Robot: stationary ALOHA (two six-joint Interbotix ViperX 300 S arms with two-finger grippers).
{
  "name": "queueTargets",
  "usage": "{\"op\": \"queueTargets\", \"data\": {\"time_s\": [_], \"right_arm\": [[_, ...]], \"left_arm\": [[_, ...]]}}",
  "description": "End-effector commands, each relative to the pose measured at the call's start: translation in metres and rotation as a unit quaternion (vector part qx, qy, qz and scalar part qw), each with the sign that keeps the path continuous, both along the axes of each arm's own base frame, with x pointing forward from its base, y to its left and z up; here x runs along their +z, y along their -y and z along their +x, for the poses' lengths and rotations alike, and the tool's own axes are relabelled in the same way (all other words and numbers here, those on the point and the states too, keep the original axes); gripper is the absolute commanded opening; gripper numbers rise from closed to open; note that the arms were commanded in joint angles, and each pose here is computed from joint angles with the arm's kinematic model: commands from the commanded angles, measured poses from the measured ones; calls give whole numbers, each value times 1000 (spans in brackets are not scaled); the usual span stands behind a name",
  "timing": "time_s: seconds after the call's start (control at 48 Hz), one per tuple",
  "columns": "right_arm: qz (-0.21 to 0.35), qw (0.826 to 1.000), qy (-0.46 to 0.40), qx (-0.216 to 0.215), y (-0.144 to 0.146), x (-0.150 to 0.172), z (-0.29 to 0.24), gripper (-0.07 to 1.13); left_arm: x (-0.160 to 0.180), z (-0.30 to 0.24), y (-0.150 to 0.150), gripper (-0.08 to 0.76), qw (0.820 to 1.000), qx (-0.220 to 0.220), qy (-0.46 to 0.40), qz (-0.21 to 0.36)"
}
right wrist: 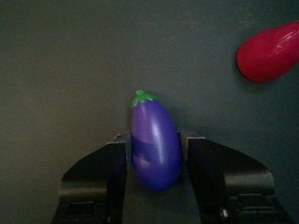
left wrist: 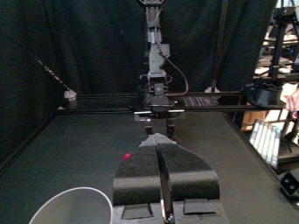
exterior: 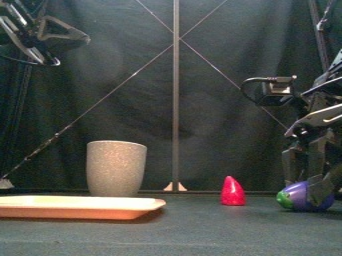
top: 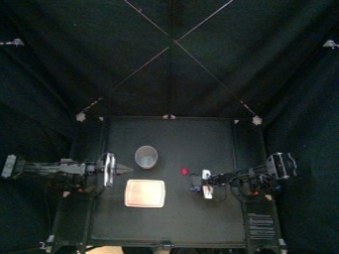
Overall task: Pick the eggplant then place it in the grey bowl
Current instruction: Place eggplant in the grey bowl
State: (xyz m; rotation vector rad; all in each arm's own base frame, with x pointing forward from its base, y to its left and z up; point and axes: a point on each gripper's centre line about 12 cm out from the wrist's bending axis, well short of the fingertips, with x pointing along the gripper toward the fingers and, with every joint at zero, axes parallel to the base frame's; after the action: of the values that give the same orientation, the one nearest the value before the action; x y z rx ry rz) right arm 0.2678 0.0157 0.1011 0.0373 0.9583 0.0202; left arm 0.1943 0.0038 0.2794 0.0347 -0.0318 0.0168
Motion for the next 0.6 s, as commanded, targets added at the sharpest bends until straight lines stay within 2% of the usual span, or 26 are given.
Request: {"op": "queueTargets", "data": {"time_s": [0.021, 0.104, 0.312, 0.5, 0.604], "right_arm": [[2, 1000, 24, 1, -1, 11, 9, 519], [0, 999, 42, 2, -1, 22, 18, 441], [-30, 990, 134, 12, 12, 79, 64, 460], [-79, 973, 218, -10, 52, 135, 114, 460], [-98, 962, 253, -23, 74, 151, 138, 460]], "left_arm": [[5, 1, -1, -42, 1000, 1, 7, 2], [5, 1, -1, -42, 1000, 1, 7, 1], [5, 1, -1, -42, 1000, 1, 6, 2], [5, 1, -1, -42, 1000, 1, 7, 0], [5, 1, -1, -42, 1000, 1, 7, 0]]}}
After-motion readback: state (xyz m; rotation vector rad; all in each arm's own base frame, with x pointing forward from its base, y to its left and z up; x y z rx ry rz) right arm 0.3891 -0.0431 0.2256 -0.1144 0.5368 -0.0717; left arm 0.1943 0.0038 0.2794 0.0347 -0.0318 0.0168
